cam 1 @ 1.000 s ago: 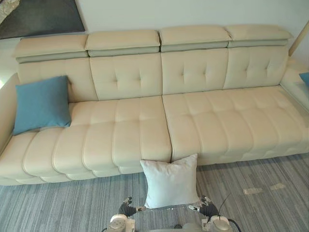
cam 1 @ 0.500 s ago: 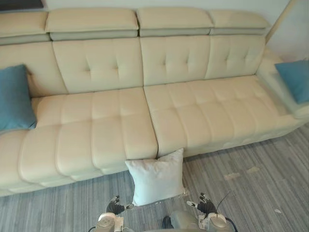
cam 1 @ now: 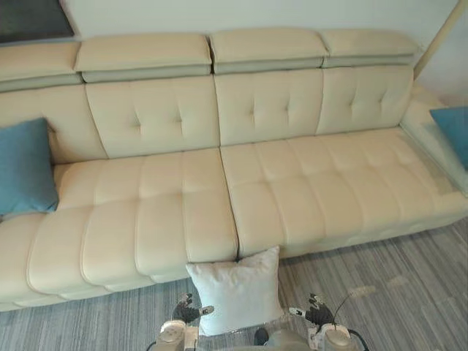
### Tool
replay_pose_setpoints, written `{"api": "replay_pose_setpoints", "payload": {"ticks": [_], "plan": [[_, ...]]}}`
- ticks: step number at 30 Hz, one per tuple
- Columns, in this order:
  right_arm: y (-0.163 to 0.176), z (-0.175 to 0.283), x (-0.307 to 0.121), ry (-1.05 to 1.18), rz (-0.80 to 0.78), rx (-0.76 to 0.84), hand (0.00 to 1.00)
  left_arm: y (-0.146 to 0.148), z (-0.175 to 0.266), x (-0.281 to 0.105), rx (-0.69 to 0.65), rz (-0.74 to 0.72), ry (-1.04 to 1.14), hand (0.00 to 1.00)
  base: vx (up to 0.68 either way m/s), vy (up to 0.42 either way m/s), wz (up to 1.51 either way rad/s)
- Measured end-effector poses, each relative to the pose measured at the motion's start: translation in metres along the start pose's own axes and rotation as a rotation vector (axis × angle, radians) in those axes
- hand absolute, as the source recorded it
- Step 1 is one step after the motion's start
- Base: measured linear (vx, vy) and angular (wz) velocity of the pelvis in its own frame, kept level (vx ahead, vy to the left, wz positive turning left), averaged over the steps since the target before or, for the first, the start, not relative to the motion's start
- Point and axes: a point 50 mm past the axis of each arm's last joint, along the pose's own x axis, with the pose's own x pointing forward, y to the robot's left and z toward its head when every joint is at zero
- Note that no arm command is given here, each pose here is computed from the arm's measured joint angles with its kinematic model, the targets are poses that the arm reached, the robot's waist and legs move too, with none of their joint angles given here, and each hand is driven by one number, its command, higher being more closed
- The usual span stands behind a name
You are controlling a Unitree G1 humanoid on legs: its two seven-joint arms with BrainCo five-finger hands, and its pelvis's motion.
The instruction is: Pick up cushions and gather them together orderly.
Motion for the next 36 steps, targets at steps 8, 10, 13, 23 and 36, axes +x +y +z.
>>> {"api": "replay_pose_setpoints", "payload": {"ticks": [8, 10, 13, 23, 36], "plan": [[-0.004, -0.004, -0.001, 0.014, -0.008, -0.036, 0.0, 0.015, -0.006, -0.002, 0.067, 0.011, 0.012, 0.0, -0.02, 0.157, -0.22], [-0.003, -0.004, -0.001, 0.012, -0.007, -0.036, 0.0, 0.021, -0.01, -0.004, 0.079, 0.025, 0.025, 0.0, -0.07, 0.08, -0.29], [-0.006, -0.003, 0.0, 0.009, -0.017, -0.039, 0.0, 0.021, -0.012, -0.004, 0.079, 0.027, 0.031, 0.0, -0.11, 0.05, -0.19], [-0.022, 0.001, 0.001, 0.001, -0.062, -0.064, 0.0, 0.018, 0.0, 0.0, 0.075, 0.027, -0.005, 0.0, -0.08, -0.009, 0.1], [0.013, 0.204, -0.004, -0.644, -0.024, 0.019, 0.0, 0.04, 0.2, 0.003, -0.236, 0.157, -0.593, 0.0, -0.19, -0.035, -0.06]]}}
